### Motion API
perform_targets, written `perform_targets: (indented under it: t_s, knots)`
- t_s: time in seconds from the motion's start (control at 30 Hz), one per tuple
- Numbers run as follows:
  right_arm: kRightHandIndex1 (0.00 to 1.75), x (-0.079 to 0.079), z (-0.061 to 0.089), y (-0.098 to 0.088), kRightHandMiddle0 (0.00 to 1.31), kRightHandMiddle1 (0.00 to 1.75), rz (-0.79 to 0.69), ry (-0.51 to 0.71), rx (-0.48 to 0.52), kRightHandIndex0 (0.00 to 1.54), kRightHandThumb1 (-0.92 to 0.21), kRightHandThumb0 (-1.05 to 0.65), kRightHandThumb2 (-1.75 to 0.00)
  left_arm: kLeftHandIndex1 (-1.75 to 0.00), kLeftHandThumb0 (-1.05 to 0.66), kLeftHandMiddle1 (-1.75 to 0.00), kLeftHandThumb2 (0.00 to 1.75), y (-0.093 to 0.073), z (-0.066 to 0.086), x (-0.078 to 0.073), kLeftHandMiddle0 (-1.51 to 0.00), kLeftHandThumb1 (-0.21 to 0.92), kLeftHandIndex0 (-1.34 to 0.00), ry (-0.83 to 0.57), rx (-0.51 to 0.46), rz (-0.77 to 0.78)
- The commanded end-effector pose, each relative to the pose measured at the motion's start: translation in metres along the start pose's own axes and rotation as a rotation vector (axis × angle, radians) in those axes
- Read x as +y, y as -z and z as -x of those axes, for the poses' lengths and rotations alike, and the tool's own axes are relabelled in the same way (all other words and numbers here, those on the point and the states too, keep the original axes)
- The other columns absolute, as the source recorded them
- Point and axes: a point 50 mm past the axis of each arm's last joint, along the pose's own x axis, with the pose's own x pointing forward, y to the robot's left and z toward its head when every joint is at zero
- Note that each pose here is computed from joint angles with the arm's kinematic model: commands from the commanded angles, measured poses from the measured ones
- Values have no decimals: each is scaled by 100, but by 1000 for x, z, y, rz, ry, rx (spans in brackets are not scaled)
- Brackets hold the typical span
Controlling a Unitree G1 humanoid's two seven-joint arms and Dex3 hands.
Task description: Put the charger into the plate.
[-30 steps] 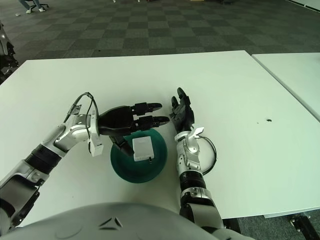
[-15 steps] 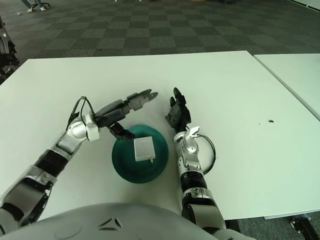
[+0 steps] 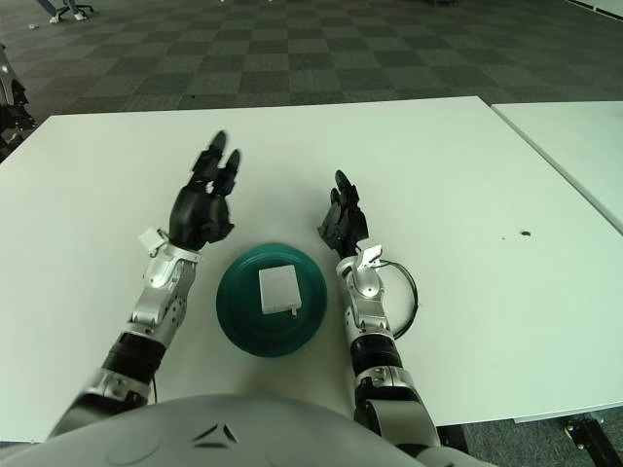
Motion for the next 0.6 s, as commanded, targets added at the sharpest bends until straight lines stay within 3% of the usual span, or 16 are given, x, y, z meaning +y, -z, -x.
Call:
perform_targets:
  t_s: [0.0, 0.23, 0.57]
  knots:
    - [1, -17, 48, 57, 0, 28, 4, 82, 301, 9, -92, -76, -101, -33, -98, 0, 98, 0, 12, 26, -5, 92, 0, -109, 60, -89]
    - [1, -17, 48, 57, 0, 31, 3, 87, 301, 11, -92, -78, -101, -25, -98, 0, 102, -1, 23, 39, -1, 92, 0, -122, 104, -279]
    - [1, -21, 50, 58, 0, 30, 13, 85, 301, 11, -92, -77, -101, -20, -97, 0, 105, 5, 49, 41, 0, 92, 0, -129, 134, -493]
